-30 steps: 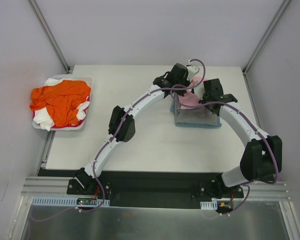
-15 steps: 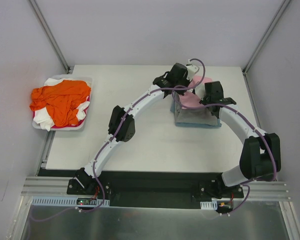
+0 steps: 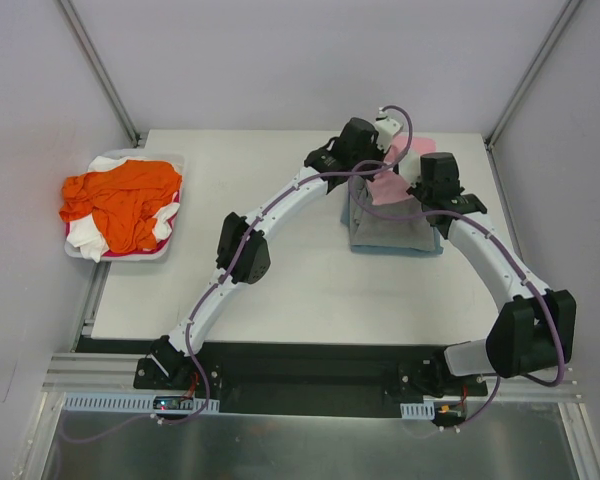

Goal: Fold and stack the t-shirts
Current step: Neatly place the folded tshirt to the corner

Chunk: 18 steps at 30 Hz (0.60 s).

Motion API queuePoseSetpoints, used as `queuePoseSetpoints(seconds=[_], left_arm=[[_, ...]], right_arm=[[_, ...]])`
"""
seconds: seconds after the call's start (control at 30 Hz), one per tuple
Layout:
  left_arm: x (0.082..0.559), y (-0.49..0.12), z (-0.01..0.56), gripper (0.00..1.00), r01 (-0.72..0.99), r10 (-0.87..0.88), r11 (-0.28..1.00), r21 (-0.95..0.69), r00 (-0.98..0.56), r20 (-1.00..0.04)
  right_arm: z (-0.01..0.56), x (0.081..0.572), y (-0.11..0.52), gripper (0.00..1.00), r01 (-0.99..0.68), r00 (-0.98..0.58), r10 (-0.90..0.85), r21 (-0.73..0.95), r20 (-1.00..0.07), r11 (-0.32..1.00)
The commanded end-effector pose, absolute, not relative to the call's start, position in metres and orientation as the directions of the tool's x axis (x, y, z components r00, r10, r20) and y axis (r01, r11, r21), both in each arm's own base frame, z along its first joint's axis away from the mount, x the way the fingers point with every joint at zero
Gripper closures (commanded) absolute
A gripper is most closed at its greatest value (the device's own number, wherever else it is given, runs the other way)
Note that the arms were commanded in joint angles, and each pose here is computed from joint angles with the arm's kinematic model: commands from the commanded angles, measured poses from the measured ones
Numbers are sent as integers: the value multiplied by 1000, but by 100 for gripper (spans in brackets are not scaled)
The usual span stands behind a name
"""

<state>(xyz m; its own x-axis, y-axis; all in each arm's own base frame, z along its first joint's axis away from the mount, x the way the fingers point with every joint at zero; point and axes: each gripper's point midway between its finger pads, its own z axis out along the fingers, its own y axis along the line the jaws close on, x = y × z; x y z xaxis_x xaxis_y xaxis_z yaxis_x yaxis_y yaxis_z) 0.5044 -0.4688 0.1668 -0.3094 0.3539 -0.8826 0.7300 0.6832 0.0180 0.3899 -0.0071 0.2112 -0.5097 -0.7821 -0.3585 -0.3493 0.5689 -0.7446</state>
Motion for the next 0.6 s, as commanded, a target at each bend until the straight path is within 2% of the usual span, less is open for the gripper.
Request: queuePoseSetpoints(seconds=[0.0, 0.17, 0.57], left_arm=[[545, -415, 174, 100, 610, 373, 784, 115, -315, -873], [542, -418, 154, 100, 621, 393, 776, 113, -336, -856], [548, -423, 149, 100, 619, 388, 776, 119, -322, -863]], right_arm=[[254, 370, -46, 99, -191, -602, -718, -810, -349, 554], [214, 367, -42, 99, -271, -629, -716, -776, -305, 569], [218, 386, -45, 99, -241, -622, -713, -786, -325, 569]])
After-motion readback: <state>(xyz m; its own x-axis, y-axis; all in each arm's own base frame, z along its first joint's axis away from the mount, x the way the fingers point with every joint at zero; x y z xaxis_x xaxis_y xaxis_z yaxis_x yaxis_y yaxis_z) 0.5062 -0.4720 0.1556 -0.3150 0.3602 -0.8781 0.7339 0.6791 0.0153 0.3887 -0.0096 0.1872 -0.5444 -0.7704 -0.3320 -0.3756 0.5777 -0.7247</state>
